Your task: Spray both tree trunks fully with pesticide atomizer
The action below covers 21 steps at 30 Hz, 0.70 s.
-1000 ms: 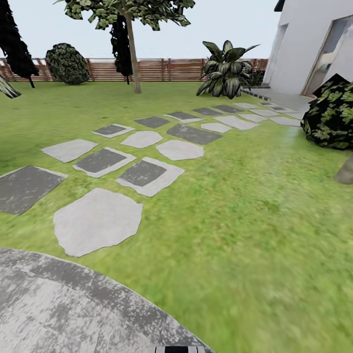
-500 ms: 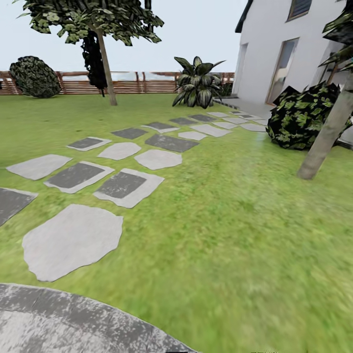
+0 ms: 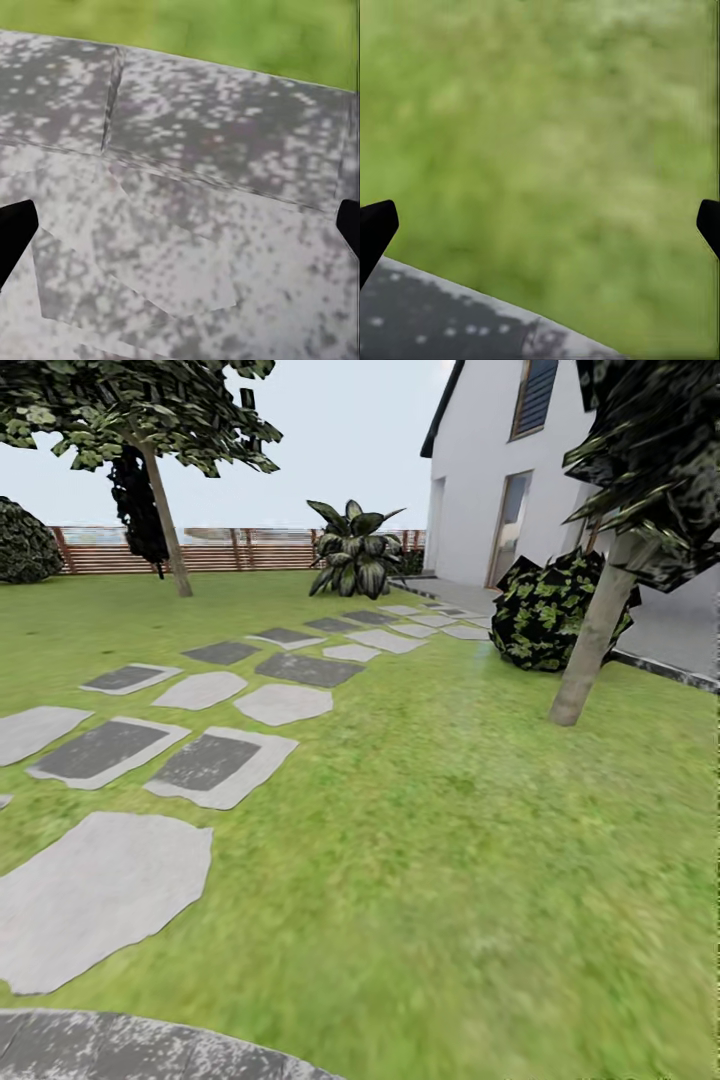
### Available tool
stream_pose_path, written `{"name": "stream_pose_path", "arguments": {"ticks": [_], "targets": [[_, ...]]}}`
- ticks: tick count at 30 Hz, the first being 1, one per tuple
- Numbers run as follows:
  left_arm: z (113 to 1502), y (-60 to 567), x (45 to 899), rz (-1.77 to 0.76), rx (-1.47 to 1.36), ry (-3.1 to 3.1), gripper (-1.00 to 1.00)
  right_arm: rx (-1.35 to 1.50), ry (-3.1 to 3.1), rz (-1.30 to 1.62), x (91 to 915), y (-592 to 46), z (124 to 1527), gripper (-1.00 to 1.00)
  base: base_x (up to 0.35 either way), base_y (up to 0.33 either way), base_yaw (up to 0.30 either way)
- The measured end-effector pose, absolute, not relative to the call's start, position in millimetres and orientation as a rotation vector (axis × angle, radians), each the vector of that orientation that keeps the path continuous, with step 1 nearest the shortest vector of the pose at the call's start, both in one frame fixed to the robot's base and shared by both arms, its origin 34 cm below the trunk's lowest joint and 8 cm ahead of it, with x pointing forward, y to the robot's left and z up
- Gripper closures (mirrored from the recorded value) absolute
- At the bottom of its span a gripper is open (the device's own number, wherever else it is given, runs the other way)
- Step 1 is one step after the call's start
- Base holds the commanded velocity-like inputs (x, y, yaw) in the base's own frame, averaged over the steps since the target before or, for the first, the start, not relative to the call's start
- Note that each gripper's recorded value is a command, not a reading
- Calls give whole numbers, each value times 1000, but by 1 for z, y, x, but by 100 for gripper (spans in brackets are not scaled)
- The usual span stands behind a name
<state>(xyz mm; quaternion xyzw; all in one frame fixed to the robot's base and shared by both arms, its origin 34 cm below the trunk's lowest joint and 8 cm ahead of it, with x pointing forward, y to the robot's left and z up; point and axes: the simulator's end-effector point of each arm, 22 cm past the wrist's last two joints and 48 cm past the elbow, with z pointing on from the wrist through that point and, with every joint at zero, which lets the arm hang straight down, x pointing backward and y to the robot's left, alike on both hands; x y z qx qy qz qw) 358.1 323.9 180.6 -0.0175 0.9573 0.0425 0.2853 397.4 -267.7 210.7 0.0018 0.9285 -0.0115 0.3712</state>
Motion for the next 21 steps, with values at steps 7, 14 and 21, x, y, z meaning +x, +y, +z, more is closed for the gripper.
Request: {"name": "stream_pose_path", "arguments": {"ticks": [7, 14, 21], "targets": [[196, 324, 362, 114, -47, 2560, -100, 5, 2380, -30, 402, -268, 227, -100, 0, 0, -16], [212, 324, 366, 113, -48, 2561, -100, 5, 2380, -30, 406, -268, 243, -100, 0, 0, 0], [218, 324, 371, 114, -51, 2553, -100, -16, 2394, -12, 402, -260, 244, -100, 0, 0, 0]]}}
